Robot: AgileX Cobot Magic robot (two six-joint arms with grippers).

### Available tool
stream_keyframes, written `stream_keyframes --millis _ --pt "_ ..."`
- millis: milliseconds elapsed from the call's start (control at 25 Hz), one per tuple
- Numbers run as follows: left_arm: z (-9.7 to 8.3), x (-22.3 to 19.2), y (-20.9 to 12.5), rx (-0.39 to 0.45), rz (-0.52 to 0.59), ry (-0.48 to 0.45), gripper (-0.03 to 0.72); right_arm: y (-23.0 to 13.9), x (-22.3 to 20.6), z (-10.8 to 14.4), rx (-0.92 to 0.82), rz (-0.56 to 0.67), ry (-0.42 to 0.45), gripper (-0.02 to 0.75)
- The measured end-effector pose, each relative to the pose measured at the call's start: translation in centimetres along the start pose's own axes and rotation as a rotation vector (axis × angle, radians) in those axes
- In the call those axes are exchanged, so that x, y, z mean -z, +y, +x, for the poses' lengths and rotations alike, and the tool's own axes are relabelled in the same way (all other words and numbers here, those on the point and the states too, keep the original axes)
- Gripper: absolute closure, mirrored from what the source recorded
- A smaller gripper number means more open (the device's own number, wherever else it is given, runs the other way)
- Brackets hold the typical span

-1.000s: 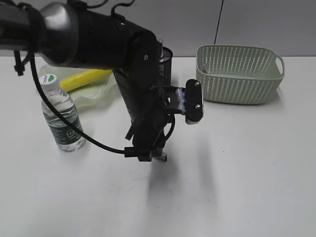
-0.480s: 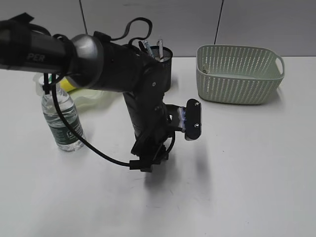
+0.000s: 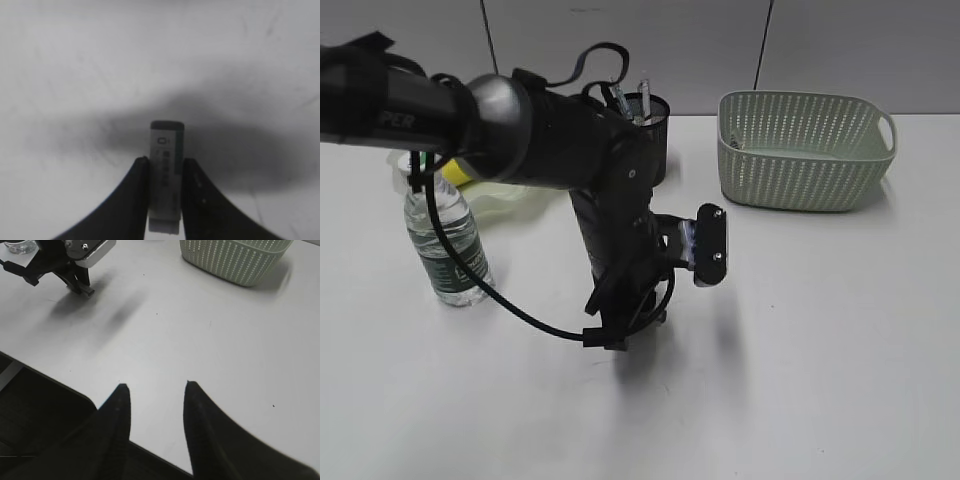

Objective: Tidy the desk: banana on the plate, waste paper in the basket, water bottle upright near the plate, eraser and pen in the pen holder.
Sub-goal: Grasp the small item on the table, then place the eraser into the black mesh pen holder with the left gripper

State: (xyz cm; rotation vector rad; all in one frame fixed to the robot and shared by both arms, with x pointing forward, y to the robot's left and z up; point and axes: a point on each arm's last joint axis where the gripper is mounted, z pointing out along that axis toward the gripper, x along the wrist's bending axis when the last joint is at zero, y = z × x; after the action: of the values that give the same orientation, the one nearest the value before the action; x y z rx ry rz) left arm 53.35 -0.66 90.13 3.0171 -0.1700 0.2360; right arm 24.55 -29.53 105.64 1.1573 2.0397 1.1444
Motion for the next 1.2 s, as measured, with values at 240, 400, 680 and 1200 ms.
stream_keyframes --millis 240,400,680,1200 --pt "1.5 5.8 0.7 0.071 -0.16 0.18 0.547 0.0 0.0 0.0 0.0 0.0 0.001 0.44" --pt "4.4 9.1 0.0 0.214 -0.355 0.382 0.547 0.0 0.0 0.0 0.0 0.0 0.001 0.44" --pt "10.8 11.4 -4.9 0.749 -0.743 0.618 0.547 0.0 0.0 0.0 0.0 0.0 0.001 0.44" --pt "14.3 4.8 -7.1 1.11 -0.853 0.69 0.547 0.0 0.0 0.0 0.0 -0.001 0.001 0.44"
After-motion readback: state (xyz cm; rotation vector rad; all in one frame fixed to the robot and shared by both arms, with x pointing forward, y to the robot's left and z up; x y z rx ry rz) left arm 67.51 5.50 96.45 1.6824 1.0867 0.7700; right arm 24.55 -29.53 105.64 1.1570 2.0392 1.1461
